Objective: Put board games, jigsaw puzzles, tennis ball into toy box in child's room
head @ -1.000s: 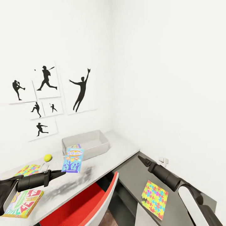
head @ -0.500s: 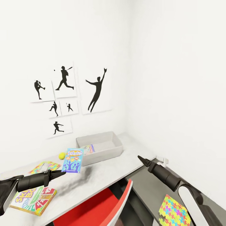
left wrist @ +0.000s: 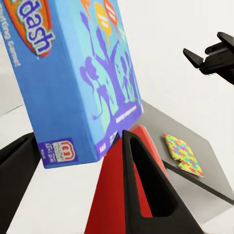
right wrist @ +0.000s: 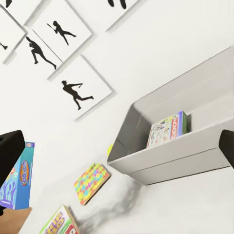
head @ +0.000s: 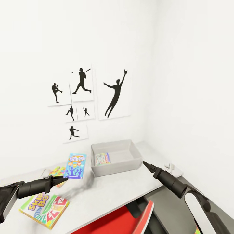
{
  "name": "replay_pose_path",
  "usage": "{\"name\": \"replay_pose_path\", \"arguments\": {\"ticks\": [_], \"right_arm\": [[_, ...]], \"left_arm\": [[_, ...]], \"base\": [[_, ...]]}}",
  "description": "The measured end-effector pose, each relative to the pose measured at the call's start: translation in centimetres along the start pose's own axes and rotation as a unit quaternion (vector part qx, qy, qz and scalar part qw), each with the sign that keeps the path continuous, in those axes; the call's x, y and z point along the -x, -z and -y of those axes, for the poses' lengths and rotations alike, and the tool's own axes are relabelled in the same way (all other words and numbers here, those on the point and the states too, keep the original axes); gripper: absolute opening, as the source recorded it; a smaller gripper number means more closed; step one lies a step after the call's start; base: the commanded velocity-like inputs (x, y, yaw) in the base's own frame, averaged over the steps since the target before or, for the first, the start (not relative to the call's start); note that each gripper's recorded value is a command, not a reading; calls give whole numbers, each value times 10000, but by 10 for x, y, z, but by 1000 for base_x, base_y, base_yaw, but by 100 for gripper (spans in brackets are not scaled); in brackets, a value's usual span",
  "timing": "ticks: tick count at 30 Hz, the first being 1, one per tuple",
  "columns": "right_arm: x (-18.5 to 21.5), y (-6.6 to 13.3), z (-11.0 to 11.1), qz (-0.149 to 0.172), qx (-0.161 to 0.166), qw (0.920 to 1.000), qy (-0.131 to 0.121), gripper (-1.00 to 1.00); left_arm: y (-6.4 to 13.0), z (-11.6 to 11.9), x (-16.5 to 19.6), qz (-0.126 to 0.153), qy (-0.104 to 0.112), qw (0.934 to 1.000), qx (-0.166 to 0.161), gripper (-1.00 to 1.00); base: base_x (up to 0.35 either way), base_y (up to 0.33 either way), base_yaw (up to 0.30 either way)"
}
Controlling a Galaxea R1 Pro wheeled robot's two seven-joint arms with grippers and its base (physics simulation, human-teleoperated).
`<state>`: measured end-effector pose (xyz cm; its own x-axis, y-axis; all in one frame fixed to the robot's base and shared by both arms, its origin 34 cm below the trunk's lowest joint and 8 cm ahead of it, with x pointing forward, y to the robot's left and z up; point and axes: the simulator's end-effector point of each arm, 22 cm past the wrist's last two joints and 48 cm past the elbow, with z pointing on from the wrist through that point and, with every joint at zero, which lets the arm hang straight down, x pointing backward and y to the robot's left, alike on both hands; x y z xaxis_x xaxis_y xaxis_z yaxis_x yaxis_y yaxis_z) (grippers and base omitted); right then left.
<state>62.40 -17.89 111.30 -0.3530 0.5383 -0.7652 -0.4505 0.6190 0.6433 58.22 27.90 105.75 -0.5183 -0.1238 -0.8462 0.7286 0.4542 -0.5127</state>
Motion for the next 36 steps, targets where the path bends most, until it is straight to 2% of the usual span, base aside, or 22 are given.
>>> {"name": "replay_pose_path", "arguments": {"ticks": [12,21,36], "right_arm": [[1,0,-2,11,17,10000,11,100],[1,0,-2,11,17,10000,13,100],[1,0,-1,10,16,10000,12,100]], "left_arm": [[1,1,2,9,-19,10000,-4,-100],[1,1,1,11,-17,10000,-8,-100],[1,2,2,13,-20,10000,-19,-100]], "base": [[111,53,-77],[168,-124,-13],[13,-13,0]]}}
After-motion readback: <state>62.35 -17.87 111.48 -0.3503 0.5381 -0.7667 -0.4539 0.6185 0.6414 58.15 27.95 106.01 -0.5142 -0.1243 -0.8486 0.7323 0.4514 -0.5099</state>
